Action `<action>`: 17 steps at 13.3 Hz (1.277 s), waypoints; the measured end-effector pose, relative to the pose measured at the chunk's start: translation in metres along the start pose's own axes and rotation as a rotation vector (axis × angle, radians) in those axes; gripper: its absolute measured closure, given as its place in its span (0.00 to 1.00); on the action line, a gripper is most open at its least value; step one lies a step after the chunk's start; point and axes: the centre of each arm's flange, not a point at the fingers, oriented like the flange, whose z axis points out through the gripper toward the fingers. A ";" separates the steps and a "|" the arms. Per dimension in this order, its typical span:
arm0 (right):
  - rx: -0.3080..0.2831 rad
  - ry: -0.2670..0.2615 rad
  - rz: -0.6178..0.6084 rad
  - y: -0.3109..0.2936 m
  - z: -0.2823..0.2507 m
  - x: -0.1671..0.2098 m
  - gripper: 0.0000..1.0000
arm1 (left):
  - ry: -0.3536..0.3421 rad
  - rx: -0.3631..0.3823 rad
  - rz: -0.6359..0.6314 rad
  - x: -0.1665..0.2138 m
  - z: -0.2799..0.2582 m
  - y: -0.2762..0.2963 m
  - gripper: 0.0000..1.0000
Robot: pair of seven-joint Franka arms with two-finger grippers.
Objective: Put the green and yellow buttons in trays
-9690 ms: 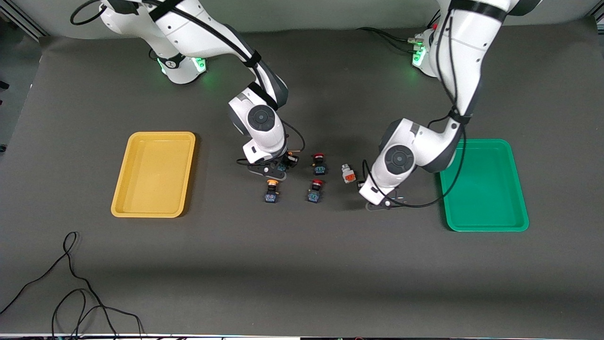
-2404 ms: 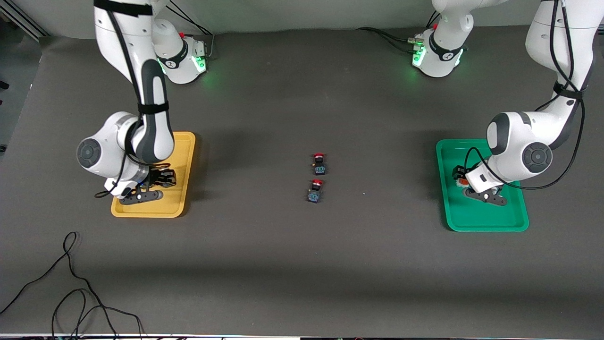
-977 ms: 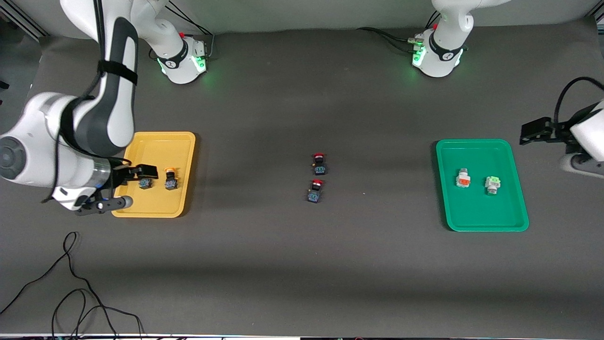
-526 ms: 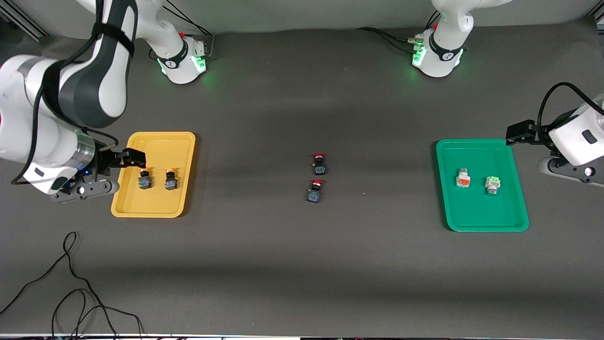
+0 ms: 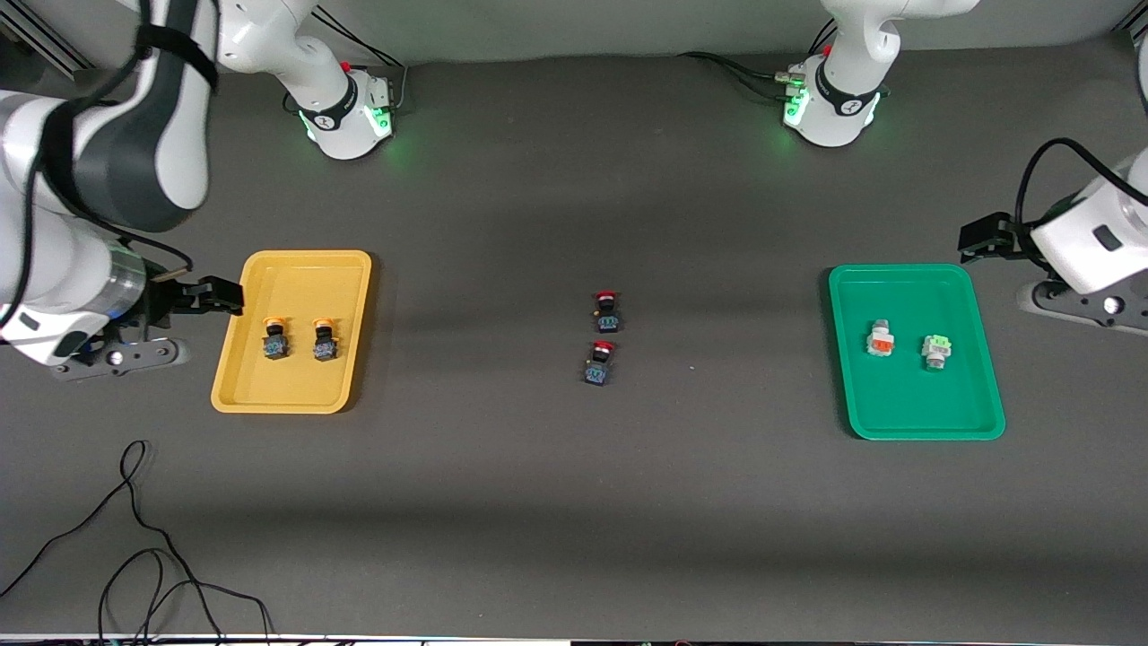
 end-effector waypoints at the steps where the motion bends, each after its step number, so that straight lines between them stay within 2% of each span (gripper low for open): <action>1: 0.012 0.005 0.002 0.006 -0.004 -0.003 0.00 | 0.020 0.004 0.001 -0.005 0.007 0.001 0.00; 5: 0.053 0.029 -0.018 0.035 -0.018 -0.016 0.00 | 0.063 0.010 -0.002 -0.027 0.023 0.007 0.00; 9: 0.092 0.048 -0.021 0.061 -0.029 -0.033 0.00 | 0.089 0.017 -0.032 -0.025 0.015 0.036 0.00; 14: 0.093 0.060 0.007 0.072 -0.035 -0.052 0.00 | 0.093 0.018 -0.034 -0.018 0.014 0.042 0.00; 17: 0.095 0.102 0.040 0.082 -0.036 -0.063 0.00 | 0.087 0.016 -0.035 -0.014 0.017 0.041 0.00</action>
